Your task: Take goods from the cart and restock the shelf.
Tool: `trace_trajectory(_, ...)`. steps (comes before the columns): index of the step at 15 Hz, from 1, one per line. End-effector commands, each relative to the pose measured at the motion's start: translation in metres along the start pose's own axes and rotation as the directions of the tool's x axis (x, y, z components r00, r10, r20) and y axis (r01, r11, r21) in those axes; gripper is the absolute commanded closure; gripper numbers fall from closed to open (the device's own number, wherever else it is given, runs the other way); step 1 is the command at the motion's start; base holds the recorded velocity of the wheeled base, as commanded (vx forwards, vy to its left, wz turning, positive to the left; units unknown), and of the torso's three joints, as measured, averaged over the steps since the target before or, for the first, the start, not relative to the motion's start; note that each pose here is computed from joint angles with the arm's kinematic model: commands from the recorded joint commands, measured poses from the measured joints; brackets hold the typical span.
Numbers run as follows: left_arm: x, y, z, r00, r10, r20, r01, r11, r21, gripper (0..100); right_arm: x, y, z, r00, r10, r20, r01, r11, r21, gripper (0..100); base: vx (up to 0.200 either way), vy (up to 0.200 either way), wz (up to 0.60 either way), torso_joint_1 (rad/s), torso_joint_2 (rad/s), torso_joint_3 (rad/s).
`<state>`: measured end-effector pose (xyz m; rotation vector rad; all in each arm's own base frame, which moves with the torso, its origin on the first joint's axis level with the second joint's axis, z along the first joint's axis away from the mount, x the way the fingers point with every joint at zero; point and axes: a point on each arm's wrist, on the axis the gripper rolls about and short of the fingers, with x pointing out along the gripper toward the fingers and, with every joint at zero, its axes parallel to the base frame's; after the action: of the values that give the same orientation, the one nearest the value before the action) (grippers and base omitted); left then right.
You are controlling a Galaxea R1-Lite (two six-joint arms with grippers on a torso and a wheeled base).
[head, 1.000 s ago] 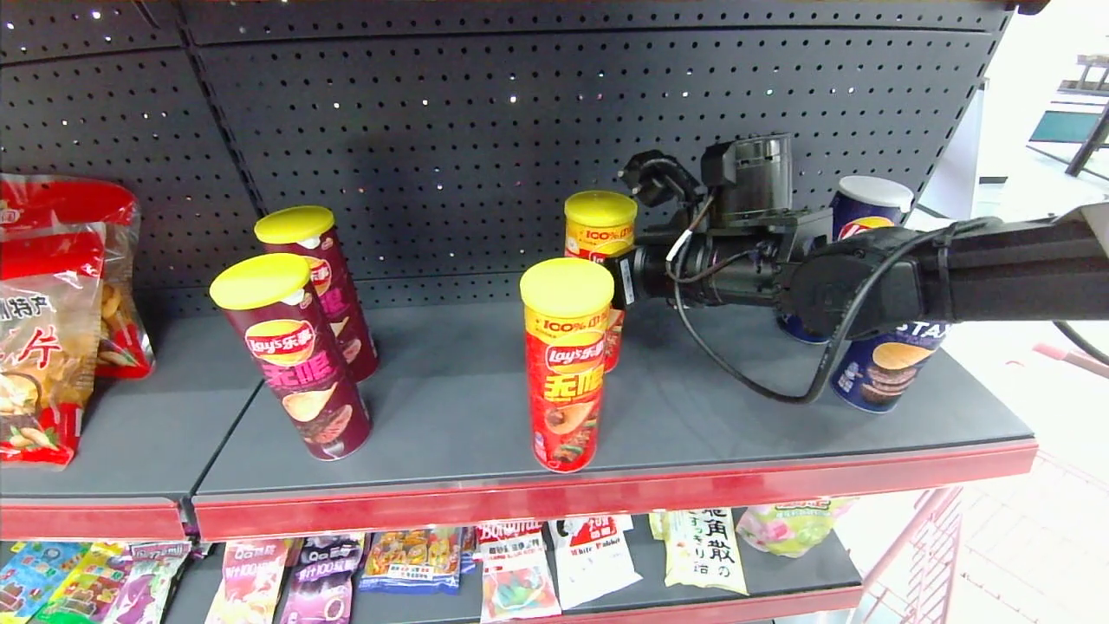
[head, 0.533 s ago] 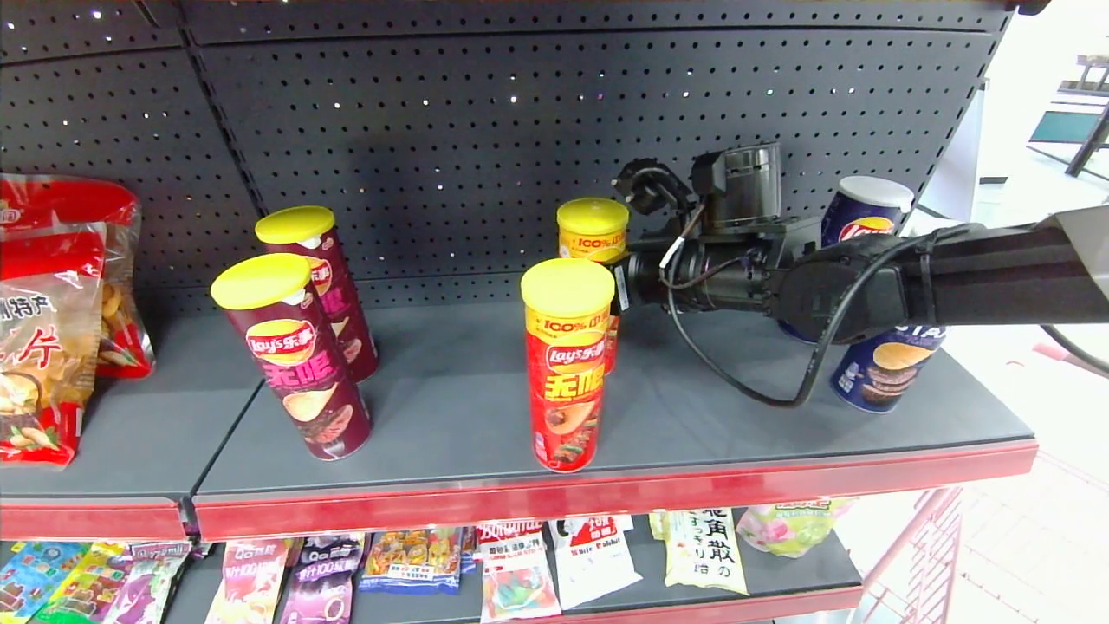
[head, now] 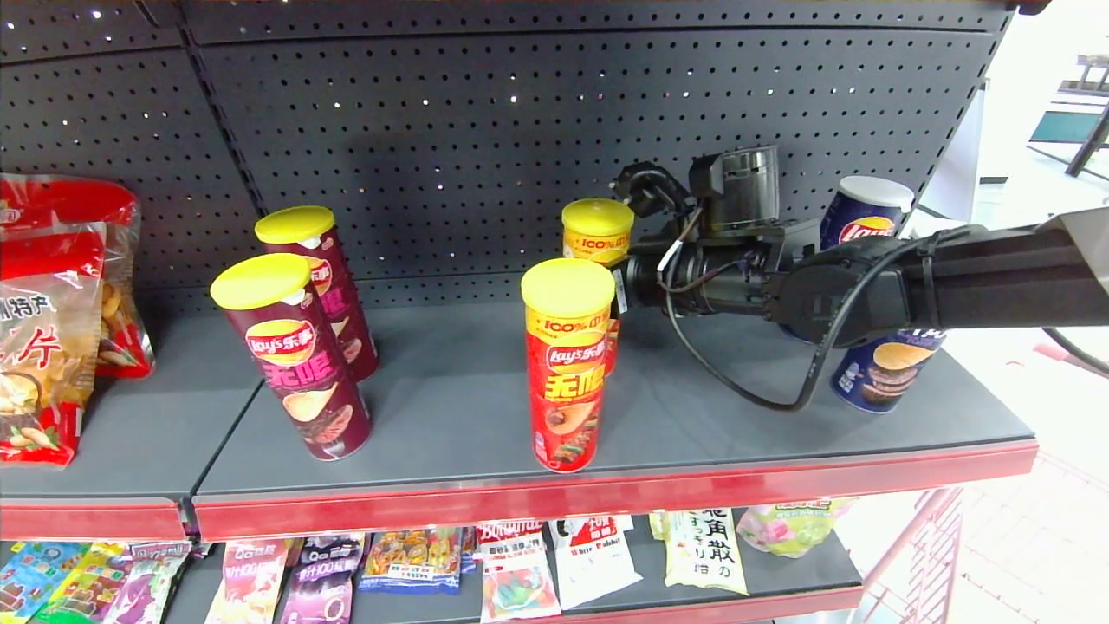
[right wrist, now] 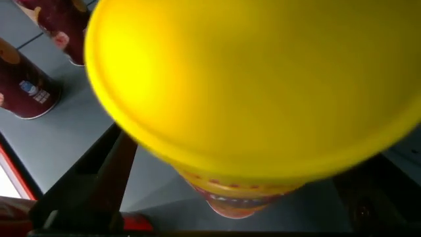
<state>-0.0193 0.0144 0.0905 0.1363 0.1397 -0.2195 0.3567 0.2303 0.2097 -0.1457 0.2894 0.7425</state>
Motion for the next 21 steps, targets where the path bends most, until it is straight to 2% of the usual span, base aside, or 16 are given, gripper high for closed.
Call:
trace_trajectory(1,0.000,0.000,0.000,1.000,-0.001,-0.002,0.001,1.000,0.000,0,-0.014,0.001,0.007,1.000,-0.021,0.013,0.021,1.000,0.011,0,0.000,0.000,0.00,0.000,0.00,0.000)
trace_trajectory(8,0.000,0.000,0.000,1.000,-0.011,-0.005,0.011,1.000,0.000,0,-0.060,0.005,0.004,0.999,-0.052,-0.005,0.052,0.998,0.028,0,0.000,0.000,0.00,0.000,0.00,0.000)
trace_trajectory(14,0.000,0.000,0.000,1.000,-0.010,-0.002,0.010,1.000,-0.001,0,-0.087,0.003,-0.017,0.990,-0.115,-0.076,0.118,0.992,0.037,0,0.000,0.000,0.00,0.000,0.00,0.000)
trace_trajectory(17,0.000,0.000,0.000,1.000,-0.010,-0.002,0.010,1.000,-0.001,0,-0.101,-0.002,-0.026,0.977,-0.186,-0.106,0.191,0.981,0.040,0,0.000,0.000,0.00,0.000,0.00,0.000)
trace_trajectory(20,0.001,0.000,0.001,1.000,-0.011,-0.012,0.011,1.000,0.005,0,-0.126,0.006,-0.041,0.969,-0.205,-0.140,0.212,0.977,0.036,0,0.000,0.000,0.00,0.000,0.00,0.000)
trace_trajectory(21,0.002,-0.001,0.001,1.000,-0.012,-0.025,0.013,1.000,0.006,0,-0.150,0.017,-0.049,0.970,-0.197,-0.142,0.204,0.979,0.030,0,0.000,0.000,0.00,0.000,0.00,0.000)
